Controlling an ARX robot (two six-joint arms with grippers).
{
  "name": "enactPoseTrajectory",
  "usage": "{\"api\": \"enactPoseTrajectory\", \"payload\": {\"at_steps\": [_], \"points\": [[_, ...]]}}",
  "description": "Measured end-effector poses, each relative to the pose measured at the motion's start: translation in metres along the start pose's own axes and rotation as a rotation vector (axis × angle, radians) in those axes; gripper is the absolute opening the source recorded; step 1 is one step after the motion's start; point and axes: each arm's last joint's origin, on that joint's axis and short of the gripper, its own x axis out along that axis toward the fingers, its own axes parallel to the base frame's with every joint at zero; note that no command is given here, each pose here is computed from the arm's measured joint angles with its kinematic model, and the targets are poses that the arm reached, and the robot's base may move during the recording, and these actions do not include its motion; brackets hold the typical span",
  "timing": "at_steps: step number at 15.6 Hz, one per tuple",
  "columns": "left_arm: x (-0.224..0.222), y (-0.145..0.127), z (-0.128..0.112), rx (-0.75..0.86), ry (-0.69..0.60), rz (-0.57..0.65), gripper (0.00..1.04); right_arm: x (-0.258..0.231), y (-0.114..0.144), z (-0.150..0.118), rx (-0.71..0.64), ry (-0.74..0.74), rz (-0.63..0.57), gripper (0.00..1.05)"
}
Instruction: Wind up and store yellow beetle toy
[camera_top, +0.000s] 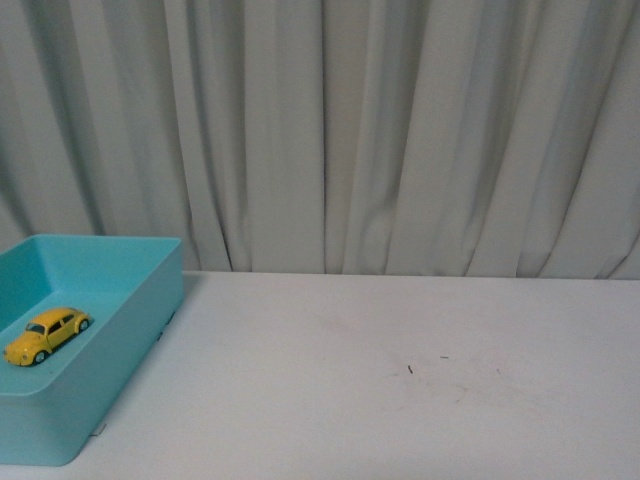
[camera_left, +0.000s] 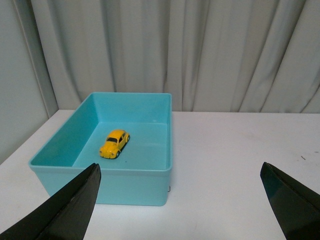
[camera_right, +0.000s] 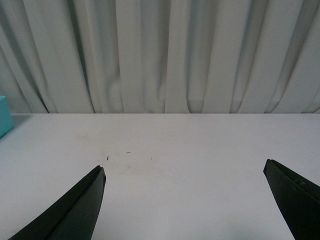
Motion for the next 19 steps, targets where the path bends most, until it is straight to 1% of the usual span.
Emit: {"api": "enactPoseTrajectory", "payload": {"at_steps": [19], "points": [[0.0000, 0.0000, 0.0000, -0.001, 0.000, 0.000, 0.98, 0.0000, 0.0000, 0.0000, 0.001, 0.000, 0.000, 0.98]]}}
